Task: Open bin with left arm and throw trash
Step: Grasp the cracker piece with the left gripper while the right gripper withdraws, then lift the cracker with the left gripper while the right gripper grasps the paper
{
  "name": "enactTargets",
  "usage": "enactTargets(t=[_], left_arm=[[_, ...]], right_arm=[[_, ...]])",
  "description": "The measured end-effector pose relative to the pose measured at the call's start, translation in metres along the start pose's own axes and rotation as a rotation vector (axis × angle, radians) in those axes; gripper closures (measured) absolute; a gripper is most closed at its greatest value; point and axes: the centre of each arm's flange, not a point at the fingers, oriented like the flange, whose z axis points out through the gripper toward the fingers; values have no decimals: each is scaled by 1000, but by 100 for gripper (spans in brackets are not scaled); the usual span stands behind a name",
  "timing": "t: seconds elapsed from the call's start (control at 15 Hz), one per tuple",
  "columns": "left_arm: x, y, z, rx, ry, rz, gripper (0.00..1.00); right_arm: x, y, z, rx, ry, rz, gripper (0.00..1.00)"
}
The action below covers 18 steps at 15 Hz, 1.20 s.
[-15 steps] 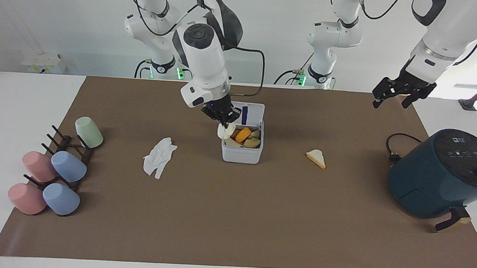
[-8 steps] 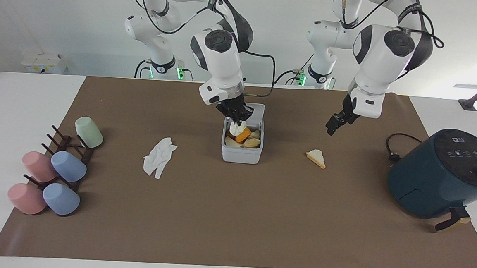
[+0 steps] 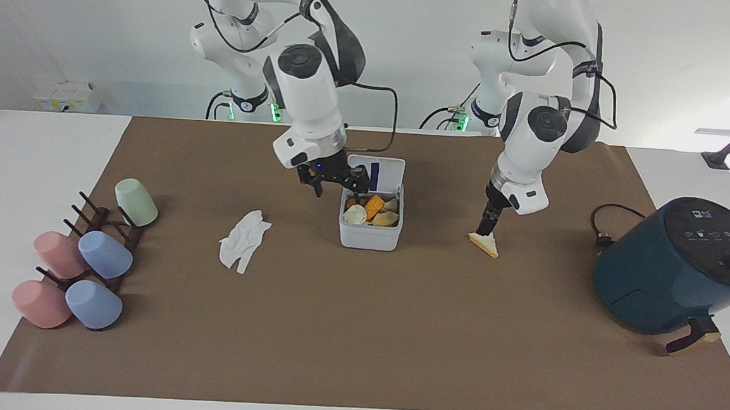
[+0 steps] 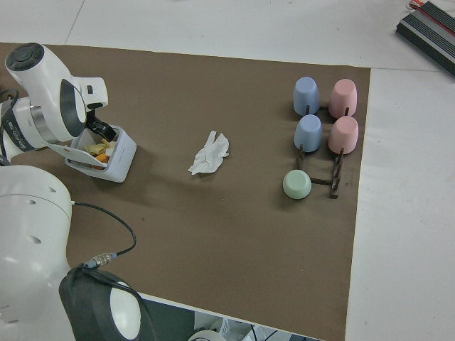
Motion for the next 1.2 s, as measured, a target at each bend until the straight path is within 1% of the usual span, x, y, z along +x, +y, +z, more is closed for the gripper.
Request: enactTargets(t=[0.13,0.2,0.33,0.53,0.6,0.73,0.8,0.93,1.07,1.13,1.2], left_arm=[[0,-1,17,-32,2,-146,0],[0,-2,27,-45,0,-234,0],[-1,-3,43,-21,-1,-298,0],[-7,-3,71,24,0,-338,0],[-8,-2,74,28,1,-341,8],[-7,-1,71,25,1,-342,30],[-7,-1,69,21,0,-342,44],[-5,-1,62,9,0,-345,66],[-3,0,58,1,1,-345,87],[-1,1,57,-3,1,-344,92],[0,2,55,-7,1,-338,93]], right_arm=[[29,60,6,-20,-14,-92,0],[41,109,20,-35,-37,-127,0],[33,144,47,-47,-50,-117,0],[12,165,77,-64,-87,-100,0],[7,168,86,-68,-88,-99,0],[-3,174,102,-76,-104,-96,0],[-8,176,109,-82,-118,-95,0],[-13,181,117,-102,-134,-105,0],[-15,185,122,-113,-134,-111,0],[-16,186,123,-114,-127,-112,0],[-16,186,124,-113,-121,-112,0]])
